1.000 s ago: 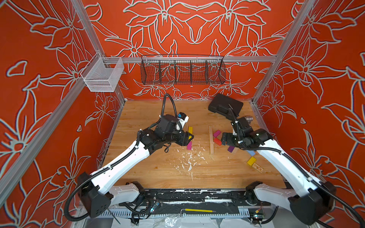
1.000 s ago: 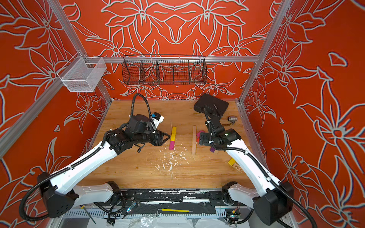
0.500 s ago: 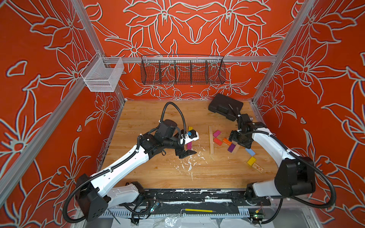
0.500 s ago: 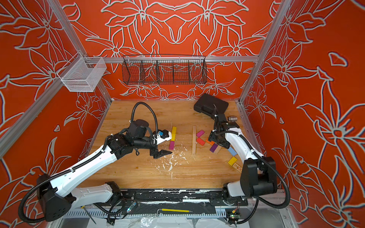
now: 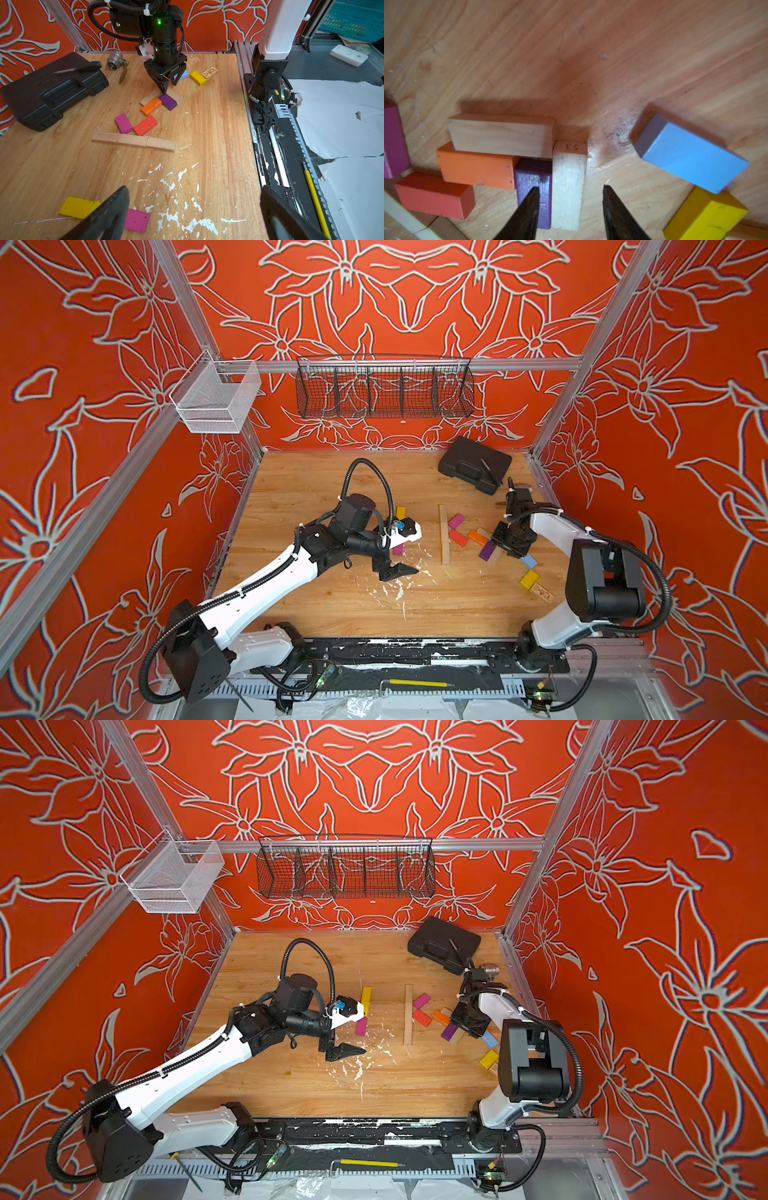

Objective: Assemble the letter k with building blocks
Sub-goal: Pick up the building block from the center of the board.

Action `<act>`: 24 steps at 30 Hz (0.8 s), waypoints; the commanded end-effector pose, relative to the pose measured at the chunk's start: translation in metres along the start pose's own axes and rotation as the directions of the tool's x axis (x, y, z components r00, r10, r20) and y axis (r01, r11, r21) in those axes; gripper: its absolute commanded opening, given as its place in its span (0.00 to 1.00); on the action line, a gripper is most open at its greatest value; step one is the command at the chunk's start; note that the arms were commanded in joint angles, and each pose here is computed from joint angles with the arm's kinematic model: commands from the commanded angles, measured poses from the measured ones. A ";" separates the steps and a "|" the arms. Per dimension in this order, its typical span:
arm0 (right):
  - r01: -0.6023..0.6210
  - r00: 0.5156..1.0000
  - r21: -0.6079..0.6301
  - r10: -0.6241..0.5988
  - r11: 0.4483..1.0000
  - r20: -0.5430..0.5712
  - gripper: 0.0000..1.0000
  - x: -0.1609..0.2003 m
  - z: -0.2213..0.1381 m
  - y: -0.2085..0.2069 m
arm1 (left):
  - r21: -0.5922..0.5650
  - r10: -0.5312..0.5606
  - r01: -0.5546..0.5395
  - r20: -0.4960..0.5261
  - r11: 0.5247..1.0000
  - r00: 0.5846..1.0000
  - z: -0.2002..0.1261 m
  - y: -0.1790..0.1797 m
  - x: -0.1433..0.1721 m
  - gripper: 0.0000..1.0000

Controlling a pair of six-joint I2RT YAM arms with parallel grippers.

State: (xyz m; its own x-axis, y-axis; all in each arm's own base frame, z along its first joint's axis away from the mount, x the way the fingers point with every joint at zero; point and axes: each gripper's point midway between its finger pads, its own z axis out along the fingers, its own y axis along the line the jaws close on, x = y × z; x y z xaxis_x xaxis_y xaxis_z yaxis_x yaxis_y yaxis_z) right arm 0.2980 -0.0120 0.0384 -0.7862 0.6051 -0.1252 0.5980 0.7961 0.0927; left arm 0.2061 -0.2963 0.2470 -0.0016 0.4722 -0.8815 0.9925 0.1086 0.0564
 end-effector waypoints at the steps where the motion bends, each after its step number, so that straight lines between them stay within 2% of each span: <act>1: -0.018 1.000 -0.002 0.018 1.000 -0.019 0.45 0.002 0.009 -0.003 | 0.016 0.026 -0.026 0.032 1.000 0.999 -0.003 -0.004 -0.009 0.97; 13: -0.015 0.998 0.026 0.016 1.000 -0.053 0.34 0.011 0.019 -0.013 | 0.019 0.021 -0.021 0.026 1.000 0.999 -0.002 -0.004 -0.008 1.00; 24: -0.011 1.000 0.044 0.012 0.999 -0.023 0.34 0.013 0.010 -0.022 | 0.005 0.028 -0.029 0.025 1.000 0.999 -0.005 -0.003 -0.008 0.98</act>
State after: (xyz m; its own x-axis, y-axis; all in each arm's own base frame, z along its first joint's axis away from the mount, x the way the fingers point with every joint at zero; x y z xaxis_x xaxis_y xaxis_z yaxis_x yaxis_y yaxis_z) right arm 0.2929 -0.0159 0.0301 -0.7780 0.6157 -0.1248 0.6069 0.7879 0.1040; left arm 0.2049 -0.2968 0.2475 -0.0012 0.4689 -0.8832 0.9933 0.1024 0.0530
